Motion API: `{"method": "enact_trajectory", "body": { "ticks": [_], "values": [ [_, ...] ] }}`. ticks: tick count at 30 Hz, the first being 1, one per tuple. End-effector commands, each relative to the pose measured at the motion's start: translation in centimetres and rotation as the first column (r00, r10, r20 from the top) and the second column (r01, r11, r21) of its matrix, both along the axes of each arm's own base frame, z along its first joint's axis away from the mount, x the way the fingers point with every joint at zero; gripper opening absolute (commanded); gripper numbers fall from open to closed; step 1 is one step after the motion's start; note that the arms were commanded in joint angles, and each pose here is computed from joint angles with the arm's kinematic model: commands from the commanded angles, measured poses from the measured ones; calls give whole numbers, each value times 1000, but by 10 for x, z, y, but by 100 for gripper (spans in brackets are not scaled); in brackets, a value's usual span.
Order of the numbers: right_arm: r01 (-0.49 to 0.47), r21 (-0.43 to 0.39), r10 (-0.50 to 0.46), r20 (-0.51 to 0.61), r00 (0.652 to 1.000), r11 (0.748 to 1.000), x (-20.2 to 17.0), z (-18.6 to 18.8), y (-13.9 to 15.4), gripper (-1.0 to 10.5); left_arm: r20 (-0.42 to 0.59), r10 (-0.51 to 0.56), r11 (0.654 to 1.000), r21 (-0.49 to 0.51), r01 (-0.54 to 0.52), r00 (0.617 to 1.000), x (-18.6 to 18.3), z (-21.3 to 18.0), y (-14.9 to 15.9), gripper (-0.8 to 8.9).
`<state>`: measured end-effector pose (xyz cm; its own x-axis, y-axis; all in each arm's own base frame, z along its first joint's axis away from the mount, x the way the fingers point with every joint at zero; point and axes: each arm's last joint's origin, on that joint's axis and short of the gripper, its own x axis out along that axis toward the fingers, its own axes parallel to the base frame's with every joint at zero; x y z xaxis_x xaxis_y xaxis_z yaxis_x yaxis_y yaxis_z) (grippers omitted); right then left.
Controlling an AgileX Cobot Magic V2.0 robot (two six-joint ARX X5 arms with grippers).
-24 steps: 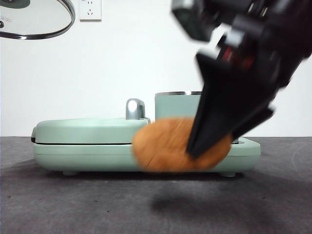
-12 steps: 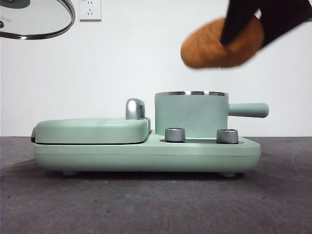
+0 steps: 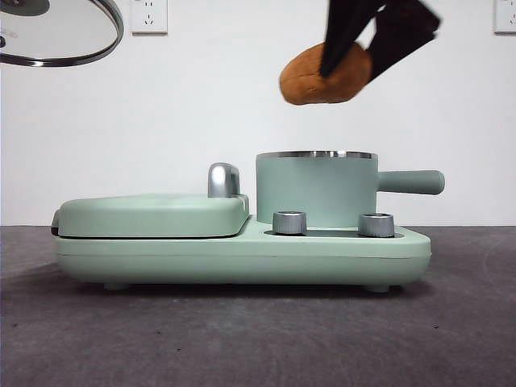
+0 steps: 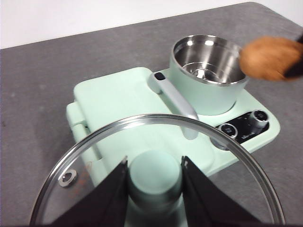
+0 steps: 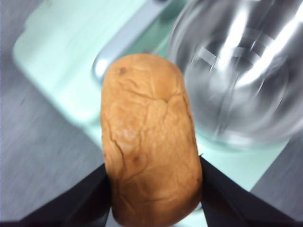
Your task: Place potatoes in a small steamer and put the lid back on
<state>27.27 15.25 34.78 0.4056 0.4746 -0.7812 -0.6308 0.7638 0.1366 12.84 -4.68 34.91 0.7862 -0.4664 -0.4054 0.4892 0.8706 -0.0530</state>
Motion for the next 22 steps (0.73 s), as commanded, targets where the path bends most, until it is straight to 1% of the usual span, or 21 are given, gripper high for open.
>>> {"method": "enact_trajectory", "body": {
  "ticks": [1, 5, 9, 15, 22],
  "values": [
    [-8, -7, 9, 38, 999, 1000, 24, 1, 6, 213, 50, 0, 1000, -6, 1, 999, 0, 8, 0, 9],
    [19, -8, -19, 41, 999, 1000, 55, -6, 10, 214, 50, 3, 1000, -4, -3, 999, 1, 8, 0, 9],
    [45, -15, -44, 28, 999, 999, 78, -18, 10, 213, 51, 7, 1000, -3, -7, 999, 1, 8, 0, 9],
    [68, -34, -69, -5, 998, 997, 99, -42, 6, 214, 50, 7, 1000, -4, -7, 999, 1, 8, 0, 9],
    [72, -54, -74, -44, 996, 996, 112, -65, 9, 214, 51, 7, 1000, -3, -7, 999, 1, 8, 0, 10]
  ]
}}
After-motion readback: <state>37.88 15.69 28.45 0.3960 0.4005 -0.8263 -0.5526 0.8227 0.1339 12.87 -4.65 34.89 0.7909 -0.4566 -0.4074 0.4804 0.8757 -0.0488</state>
